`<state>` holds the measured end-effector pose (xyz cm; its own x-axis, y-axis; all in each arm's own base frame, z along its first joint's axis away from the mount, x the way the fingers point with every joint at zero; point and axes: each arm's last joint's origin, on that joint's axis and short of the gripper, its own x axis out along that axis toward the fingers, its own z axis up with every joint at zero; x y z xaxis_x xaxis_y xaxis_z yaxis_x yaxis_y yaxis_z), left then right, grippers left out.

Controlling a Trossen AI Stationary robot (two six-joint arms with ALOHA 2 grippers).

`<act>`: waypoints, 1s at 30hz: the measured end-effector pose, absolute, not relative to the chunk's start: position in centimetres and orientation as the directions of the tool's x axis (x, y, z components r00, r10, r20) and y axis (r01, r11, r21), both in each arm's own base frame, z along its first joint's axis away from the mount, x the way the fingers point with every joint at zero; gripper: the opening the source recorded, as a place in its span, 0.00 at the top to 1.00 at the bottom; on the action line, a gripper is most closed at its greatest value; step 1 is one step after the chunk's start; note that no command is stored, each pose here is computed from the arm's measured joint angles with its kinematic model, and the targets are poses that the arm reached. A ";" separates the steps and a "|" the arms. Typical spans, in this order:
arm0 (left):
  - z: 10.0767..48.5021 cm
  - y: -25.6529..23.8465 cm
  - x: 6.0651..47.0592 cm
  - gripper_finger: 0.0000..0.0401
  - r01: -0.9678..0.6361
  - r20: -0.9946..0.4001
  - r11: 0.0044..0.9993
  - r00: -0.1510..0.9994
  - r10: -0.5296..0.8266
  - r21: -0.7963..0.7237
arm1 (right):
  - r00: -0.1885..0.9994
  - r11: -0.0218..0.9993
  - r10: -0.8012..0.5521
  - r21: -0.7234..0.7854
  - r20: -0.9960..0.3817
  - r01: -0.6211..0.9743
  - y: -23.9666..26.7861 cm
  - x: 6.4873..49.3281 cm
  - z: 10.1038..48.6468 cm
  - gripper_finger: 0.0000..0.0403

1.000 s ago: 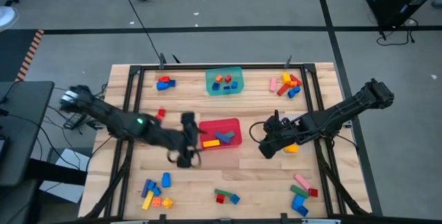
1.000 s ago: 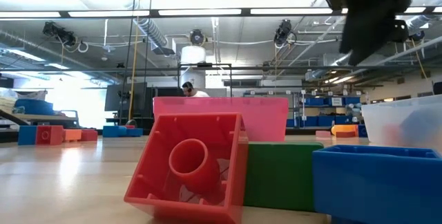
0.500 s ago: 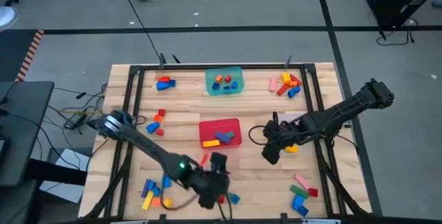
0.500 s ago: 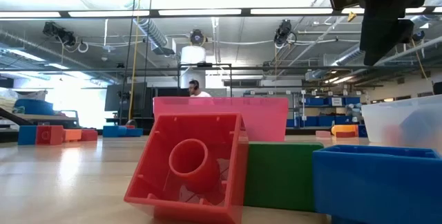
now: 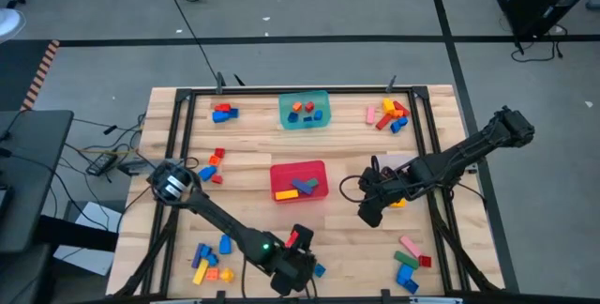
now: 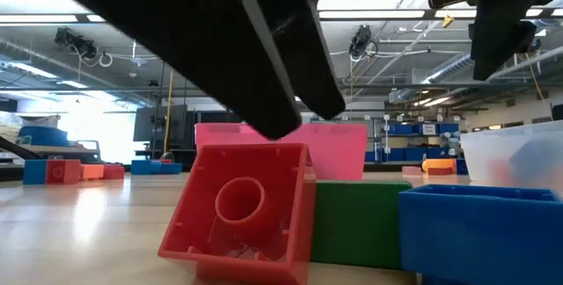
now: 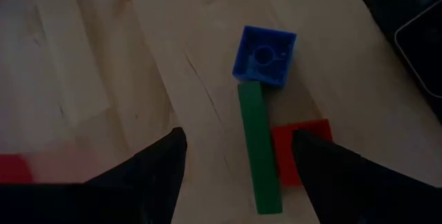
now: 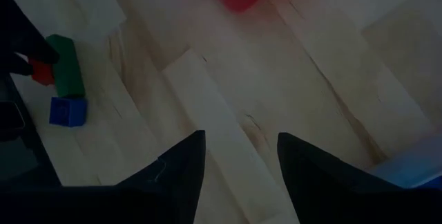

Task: Sort blocks by size
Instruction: Put the green block into the red bin

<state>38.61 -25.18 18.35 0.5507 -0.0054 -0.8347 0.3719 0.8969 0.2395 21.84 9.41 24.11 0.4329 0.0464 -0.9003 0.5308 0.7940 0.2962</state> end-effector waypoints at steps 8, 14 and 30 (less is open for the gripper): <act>16.8 -25.5 39.0 0.33 0.386 -0.843 0.898 0.537 -0.032 0.212 | 0.433 0.798 0.050 0.297 -0.900 0.525 9.6 21.8 24.1 0.52; 16.8 -25.4 38.9 0.33 0.387 -0.845 0.898 0.534 -0.031 0.212 | 0.433 0.798 0.049 0.296 -0.900 0.525 9.6 21.8 24.1 0.52; 14.4 -24.9 38.1 0.58 0.291 -0.869 0.952 0.491 -0.064 0.094 | 0.438 0.797 0.051 0.301 -0.898 0.524 9.6 21.8 24.1 0.52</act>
<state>38.07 -24.91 14.36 0.4906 -0.0642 -0.8690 0.2910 0.9521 0.0940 21.81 9.62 24.14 0.4381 0.0506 -0.8975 0.5240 0.7969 0.3007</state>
